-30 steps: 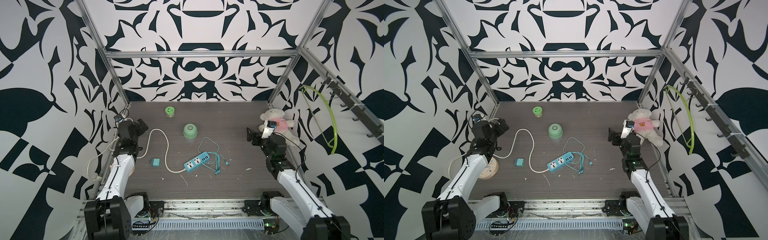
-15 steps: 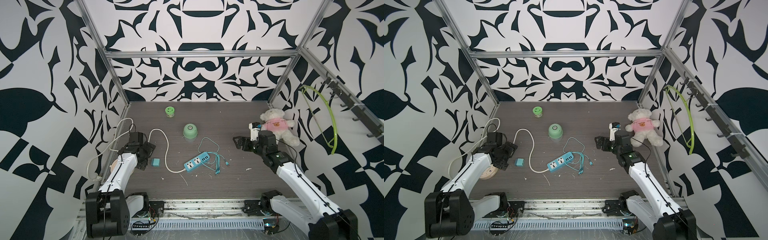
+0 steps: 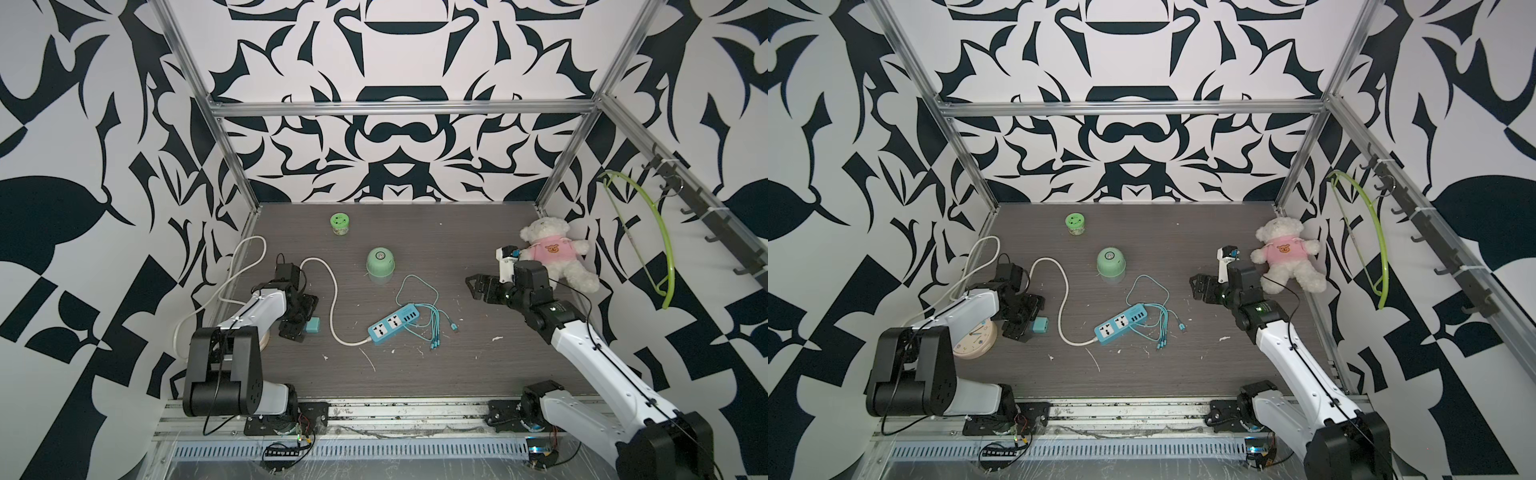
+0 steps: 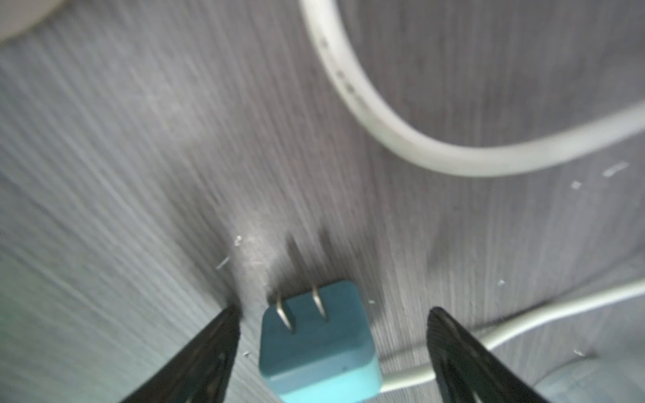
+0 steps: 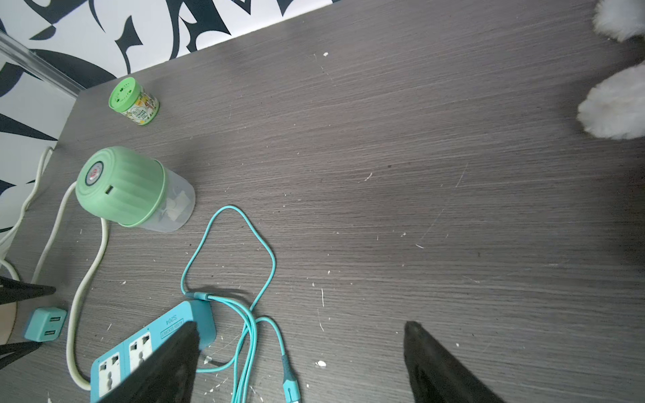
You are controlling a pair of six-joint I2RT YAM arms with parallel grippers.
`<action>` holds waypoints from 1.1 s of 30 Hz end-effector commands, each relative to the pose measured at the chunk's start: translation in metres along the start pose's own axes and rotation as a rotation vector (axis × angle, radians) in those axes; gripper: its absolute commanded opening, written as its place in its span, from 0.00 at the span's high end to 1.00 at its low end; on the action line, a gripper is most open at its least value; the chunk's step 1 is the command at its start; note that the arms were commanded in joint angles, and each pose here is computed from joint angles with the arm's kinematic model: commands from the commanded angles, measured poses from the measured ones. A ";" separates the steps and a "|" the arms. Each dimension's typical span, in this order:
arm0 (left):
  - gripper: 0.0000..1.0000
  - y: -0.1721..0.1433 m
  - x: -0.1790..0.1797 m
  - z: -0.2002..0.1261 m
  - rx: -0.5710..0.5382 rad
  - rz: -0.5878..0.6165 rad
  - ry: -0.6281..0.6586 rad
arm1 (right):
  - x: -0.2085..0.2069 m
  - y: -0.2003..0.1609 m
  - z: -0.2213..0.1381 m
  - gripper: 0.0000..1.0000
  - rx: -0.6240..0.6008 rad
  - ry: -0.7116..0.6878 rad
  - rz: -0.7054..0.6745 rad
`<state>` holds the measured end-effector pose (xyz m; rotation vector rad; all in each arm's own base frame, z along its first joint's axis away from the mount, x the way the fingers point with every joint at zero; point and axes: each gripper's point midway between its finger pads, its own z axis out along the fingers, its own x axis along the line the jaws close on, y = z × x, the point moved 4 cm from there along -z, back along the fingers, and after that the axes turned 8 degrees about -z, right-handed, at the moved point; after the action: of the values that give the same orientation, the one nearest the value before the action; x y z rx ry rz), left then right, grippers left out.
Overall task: Charge the cordless meat grinders
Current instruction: Pick up the plug from the center of the board.
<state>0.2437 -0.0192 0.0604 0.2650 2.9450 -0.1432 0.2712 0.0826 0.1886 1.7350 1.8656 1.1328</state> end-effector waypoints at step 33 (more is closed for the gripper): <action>0.66 -0.120 -0.042 -0.076 0.327 -0.146 -0.332 | 0.297 -0.041 0.097 0.31 0.214 0.703 0.084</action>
<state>0.2466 -0.1312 0.1405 0.1177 2.6341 -0.5700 0.2479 0.3749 0.1360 1.6995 2.4706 1.5187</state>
